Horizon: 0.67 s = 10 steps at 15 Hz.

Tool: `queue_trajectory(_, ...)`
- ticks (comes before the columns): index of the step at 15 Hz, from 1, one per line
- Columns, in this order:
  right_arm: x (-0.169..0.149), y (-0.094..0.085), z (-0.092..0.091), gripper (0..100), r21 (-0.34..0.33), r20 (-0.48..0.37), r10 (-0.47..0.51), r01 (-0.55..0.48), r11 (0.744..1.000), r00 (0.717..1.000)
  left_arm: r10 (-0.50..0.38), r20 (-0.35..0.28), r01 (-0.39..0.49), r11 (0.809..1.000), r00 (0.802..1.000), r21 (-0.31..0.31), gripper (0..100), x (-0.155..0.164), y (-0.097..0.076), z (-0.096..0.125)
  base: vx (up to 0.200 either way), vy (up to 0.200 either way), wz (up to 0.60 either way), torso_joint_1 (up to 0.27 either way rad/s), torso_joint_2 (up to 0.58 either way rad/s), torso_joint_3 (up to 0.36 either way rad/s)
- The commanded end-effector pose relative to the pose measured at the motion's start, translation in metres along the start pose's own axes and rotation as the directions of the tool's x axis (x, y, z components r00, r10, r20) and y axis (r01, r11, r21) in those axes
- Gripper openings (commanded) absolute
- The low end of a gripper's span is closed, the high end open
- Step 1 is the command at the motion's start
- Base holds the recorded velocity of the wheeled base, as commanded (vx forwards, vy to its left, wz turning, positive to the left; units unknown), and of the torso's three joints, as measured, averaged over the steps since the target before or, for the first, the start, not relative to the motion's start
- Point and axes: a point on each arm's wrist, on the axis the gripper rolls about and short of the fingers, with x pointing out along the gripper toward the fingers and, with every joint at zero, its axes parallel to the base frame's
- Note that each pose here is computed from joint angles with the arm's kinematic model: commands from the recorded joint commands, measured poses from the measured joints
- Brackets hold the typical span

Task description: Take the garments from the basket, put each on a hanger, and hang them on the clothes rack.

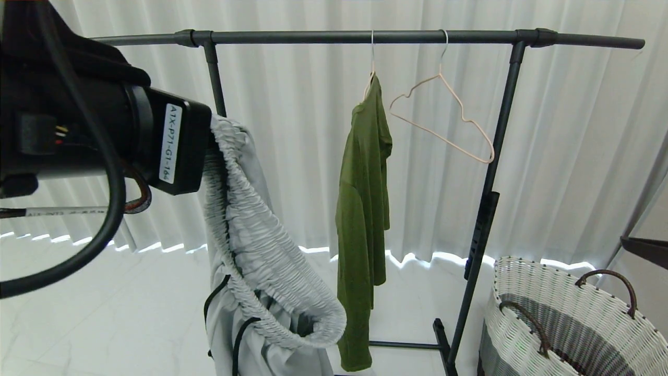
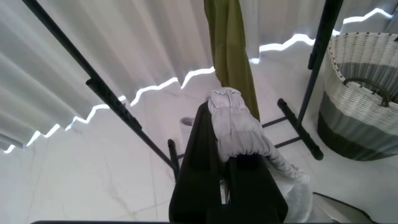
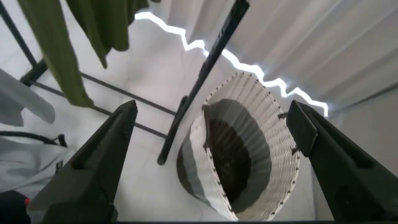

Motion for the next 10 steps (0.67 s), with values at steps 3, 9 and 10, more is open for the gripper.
queue_trajectory(3, 0.026, 0.003, -0.035, 100, -0.076, 0.103, -0.077, 0.085, 0.993, 0.992, 0.002, 0.016, -0.002, 1.0, 1.0, -0.014, 0, -0.008, 0.004, -0.001, 0.0, 0.0, 0.0, 0.0, 0.0, 0.0)
queue_trajectory(9, 0.059, 0.008, -0.082, 100, -0.039, 0.141, -0.154, 0.161, 0.986, 0.978, 0.024, -0.012, -0.024, 1.0, 1.0, -0.009, 0, -0.014, 0.012, -0.017, 0.0, 0.0, 0.0, 0.0, 0.0, 0.0)
queue_trajectory(10, 0.059, 0.01, -0.091, 100, -0.049, 0.128, -0.152, 0.159, 0.986, 0.98, 0.024, -0.016, -0.024, 1.0, 1.0, -0.007, 0, -0.014, 0.012, -0.018, 0.0, 0.0, 0.0, 0.0, 0.0, 0.0)
